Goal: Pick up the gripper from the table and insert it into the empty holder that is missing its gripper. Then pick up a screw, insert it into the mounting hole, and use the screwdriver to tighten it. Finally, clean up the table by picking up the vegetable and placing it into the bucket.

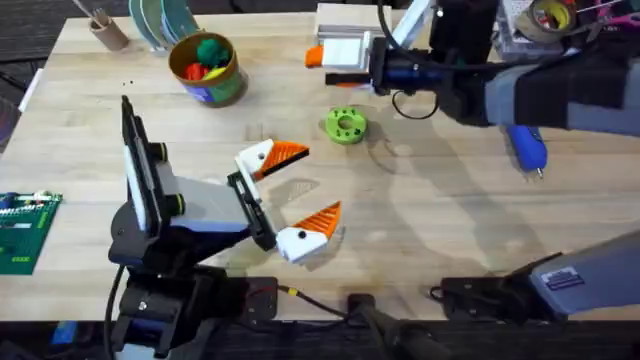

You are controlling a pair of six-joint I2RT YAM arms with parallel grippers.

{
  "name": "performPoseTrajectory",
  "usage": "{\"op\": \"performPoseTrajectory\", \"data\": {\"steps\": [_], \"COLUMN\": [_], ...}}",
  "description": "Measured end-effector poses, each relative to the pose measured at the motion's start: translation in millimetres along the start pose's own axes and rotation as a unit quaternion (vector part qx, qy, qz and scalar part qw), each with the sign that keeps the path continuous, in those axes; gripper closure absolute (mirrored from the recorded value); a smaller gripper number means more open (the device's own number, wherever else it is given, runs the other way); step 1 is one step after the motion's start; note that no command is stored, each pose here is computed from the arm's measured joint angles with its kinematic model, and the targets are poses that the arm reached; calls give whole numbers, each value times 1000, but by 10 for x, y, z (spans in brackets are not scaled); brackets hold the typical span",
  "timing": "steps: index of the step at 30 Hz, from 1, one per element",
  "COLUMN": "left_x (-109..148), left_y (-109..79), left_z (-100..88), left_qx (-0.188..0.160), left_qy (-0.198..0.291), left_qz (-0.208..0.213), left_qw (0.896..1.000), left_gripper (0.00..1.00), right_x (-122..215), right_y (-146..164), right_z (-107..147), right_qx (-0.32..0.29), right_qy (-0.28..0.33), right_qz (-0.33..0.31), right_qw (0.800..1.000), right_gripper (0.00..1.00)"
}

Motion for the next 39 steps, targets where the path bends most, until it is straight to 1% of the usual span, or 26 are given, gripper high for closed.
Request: {"op": "performPoseTrajectory", "data": {"steps": [5, 9, 14, 16, 18, 22, 28, 31, 34, 39], "left_x": [0, 0, 0, 0, 0, 0, 0, 0, 0, 0], "left_y": [0, 0, 0, 0, 0, 0, 0, 0, 0, 0], "left_z": [0, 0, 0, 0, 0, 0, 0, 0, 0, 0], "left_qx": [0, 0, 0, 0, 0, 0, 0, 0, 0, 0], "left_qy": [0, 0, 0, 0, 0, 0, 0, 0, 0, 0], "left_qz": [0, 0, 0, 0, 0, 0, 0, 0, 0, 0], "left_qw": [1000, 1000, 1000, 1000, 1000, 1000, 1000, 1000, 1000, 1000], "left_gripper": [8, 8, 7, 7, 8, 8, 8, 8, 8, 8], "right_x": [117, 280, 442, 445, 427, 395, 422, 406, 390, 374], "right_y": [-58, 25, 104, 89, 65, 10, -54, -97, -160, -177], "right_z": [91, 87, 182, 289, 410, 562, 558, 587, 665, 695], "right_qx": [32, 96, 167, 183, 192, 200, 204, 205, 209, 223], "right_qy": [46, 67, 105, 131, 159, 194, 197, 204, 226, 237], "right_qz": [81, 146, 241, 274, 292, 311, 329, 331, 331, 328], "right_qw": [995, 982, 950, 935, 923, 909, 901, 898, 892, 887], "right_gripper": [9, 8, 8, 8, 8, 8, 9, 41, 104, 114]}}
Point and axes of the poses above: each hand's point on the last joint's axis, 136 mm out from that joint toward the fingers, its own x axis back along the fingers, its own y axis along the line the jaws close on, z = x × y, the point moved 5 cm from there along x, back along the fingers, and after that the axes turned 7 degrees about x, right-handed, at the moved point
